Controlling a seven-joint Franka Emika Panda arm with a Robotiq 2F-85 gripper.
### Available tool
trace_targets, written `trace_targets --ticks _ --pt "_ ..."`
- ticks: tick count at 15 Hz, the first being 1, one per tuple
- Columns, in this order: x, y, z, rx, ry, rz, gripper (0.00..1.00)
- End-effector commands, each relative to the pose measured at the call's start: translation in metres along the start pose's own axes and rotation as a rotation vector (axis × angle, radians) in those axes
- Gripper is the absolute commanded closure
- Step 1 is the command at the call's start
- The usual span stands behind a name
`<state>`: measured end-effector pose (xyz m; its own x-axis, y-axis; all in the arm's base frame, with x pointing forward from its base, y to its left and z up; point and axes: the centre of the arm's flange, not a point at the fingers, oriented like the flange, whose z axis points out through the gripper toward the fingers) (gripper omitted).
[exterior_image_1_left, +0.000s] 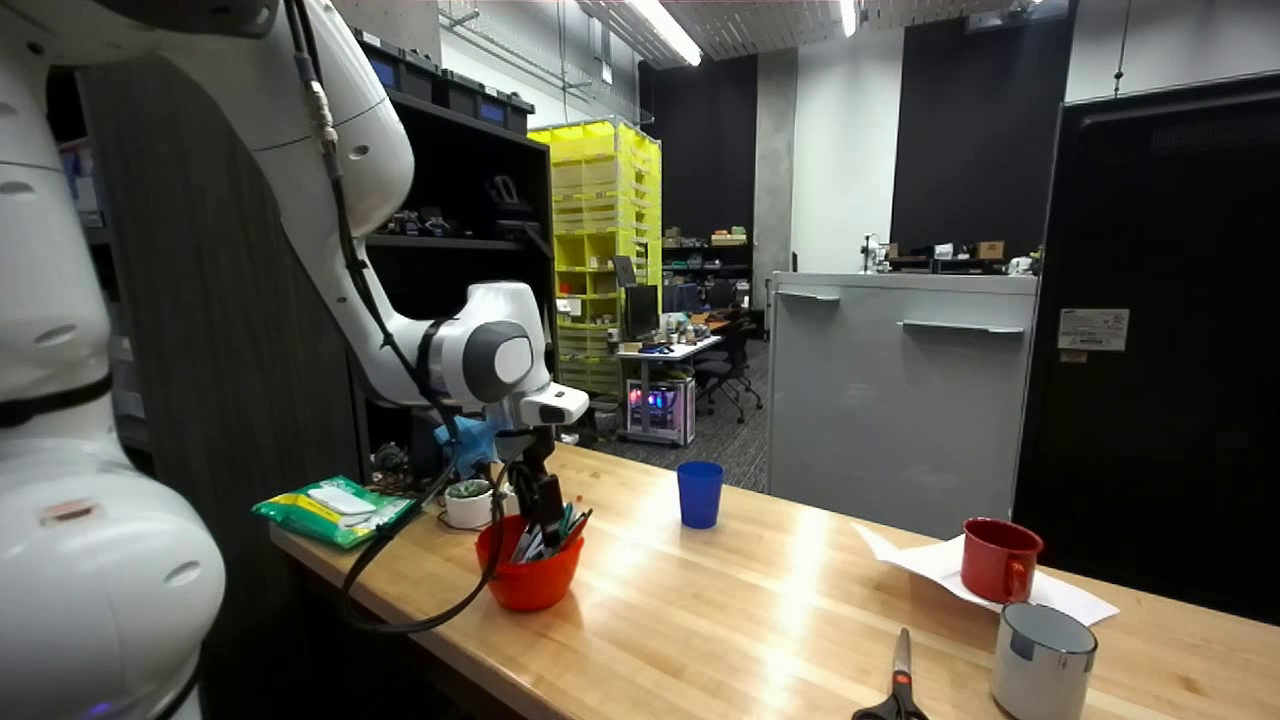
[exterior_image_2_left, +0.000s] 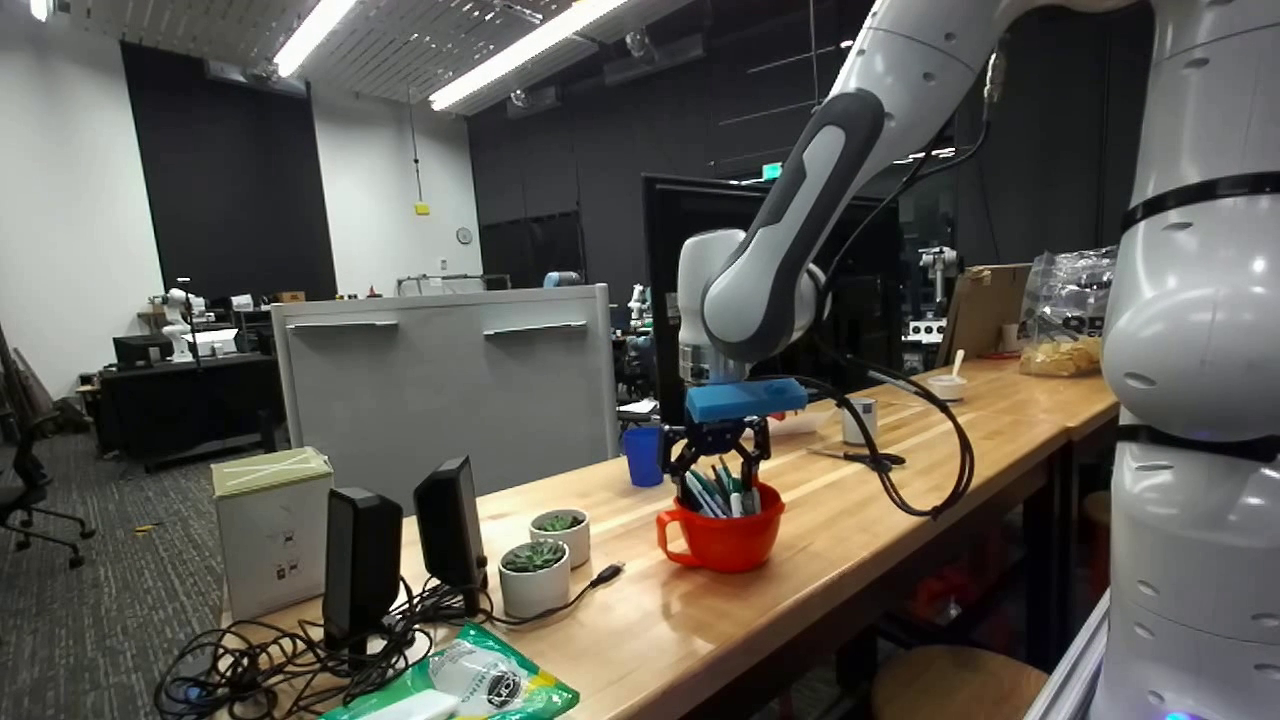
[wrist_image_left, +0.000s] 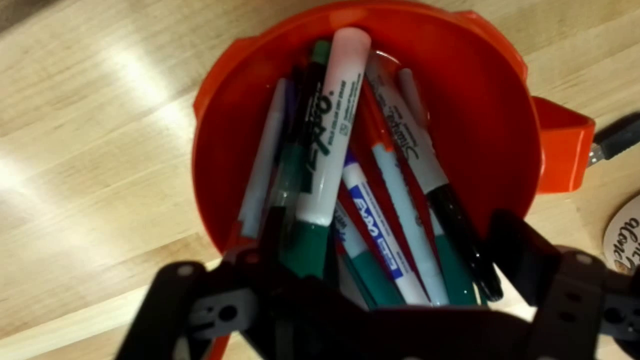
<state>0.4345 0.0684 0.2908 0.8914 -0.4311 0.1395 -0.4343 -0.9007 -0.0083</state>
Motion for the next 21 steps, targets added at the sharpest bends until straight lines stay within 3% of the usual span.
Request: trace_targets --ticks 1,13,21 --pt "0.002 0.003 -0.003 0.018 -0.004 -0.01 0.0" --pt "-0.002 0.009 -0.017 0.046 0.057 -0.043 0.0" --pt "0.003 0.042 -0.023 0.011 0.065 0.048 0.0"
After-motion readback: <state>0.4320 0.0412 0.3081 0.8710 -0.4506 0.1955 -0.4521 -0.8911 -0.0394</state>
